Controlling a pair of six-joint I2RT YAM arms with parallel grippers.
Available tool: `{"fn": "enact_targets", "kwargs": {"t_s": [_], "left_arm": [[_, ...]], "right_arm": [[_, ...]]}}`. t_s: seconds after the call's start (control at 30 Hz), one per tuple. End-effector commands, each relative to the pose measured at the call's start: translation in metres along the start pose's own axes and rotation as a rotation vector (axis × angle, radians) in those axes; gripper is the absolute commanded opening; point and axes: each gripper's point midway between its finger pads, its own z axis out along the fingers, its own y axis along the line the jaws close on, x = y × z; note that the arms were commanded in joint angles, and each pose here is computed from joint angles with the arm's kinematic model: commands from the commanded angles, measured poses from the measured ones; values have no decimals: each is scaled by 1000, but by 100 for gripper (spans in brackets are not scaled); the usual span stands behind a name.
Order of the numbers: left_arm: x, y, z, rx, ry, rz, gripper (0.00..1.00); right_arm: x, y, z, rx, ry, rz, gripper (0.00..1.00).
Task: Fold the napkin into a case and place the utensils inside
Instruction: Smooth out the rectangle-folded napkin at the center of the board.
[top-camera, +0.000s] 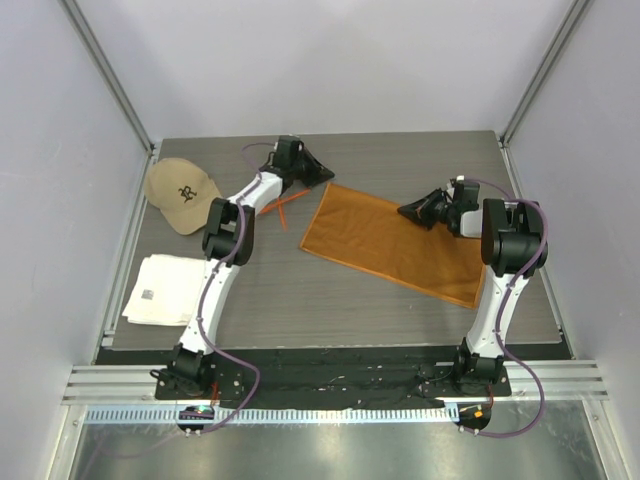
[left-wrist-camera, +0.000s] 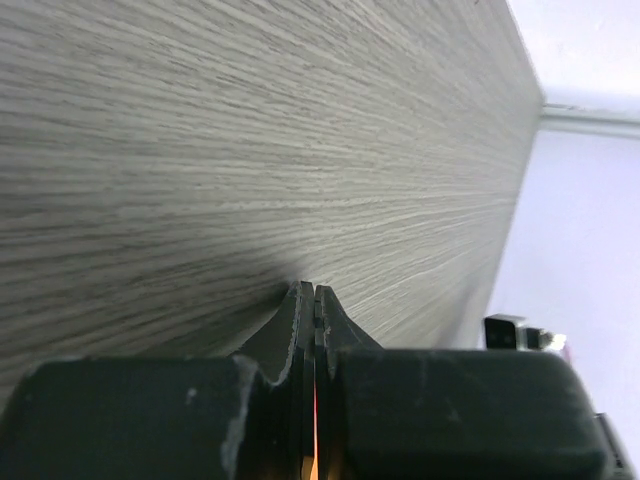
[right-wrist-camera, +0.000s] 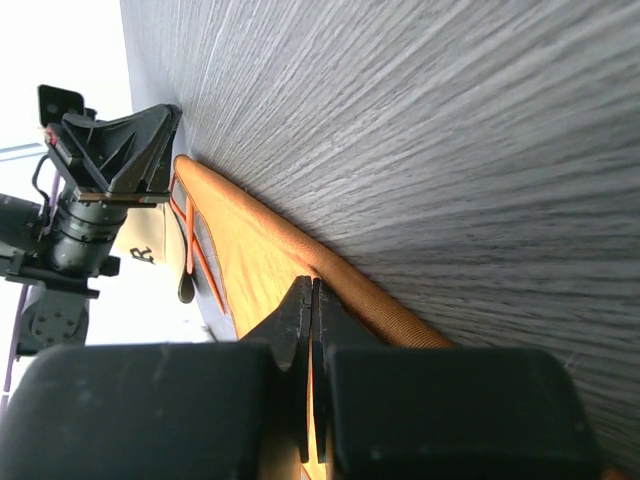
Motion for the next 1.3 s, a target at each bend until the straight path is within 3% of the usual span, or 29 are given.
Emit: {"fn": "enact_targets", "kwargs": {"t_s": [0.0, 0.17, 0.3, 0.53, 0.7, 0.87, 0.9, 1.07, 1.27], "left_arm": [[-4, -27, -26, -45, -12, 157, 0], [0, -109, -81, 49, -60, 293, 0], [50, -116, -78, 92, 14, 260, 0], [135, -73, -26, 119, 192, 152, 0], [125, -15, -1, 32, 185, 30, 0], [95, 24, -12, -70, 132, 4, 0], [94, 42, -16, -159, 136, 16, 0], [97, 60, -20, -208, 166, 44, 0], [102, 66, -20, -207, 182, 58, 0]], "right_arm": [[5, -22, 1, 95, 17, 13, 1], [-4, -11, 2, 93, 15, 22, 1], [-6, -8, 5, 80, 20, 40, 1], [-8, -9, 9, 73, 40, 15, 1], [-10, -16, 7, 60, 29, 30, 1], [-31, -27, -9, 62, -3, 15, 1], [-34, -31, -12, 67, -9, 19, 1], [-60, -61, -49, 126, -61, 31, 1], [-59, -106, -102, 251, -102, 41, 1]]}}
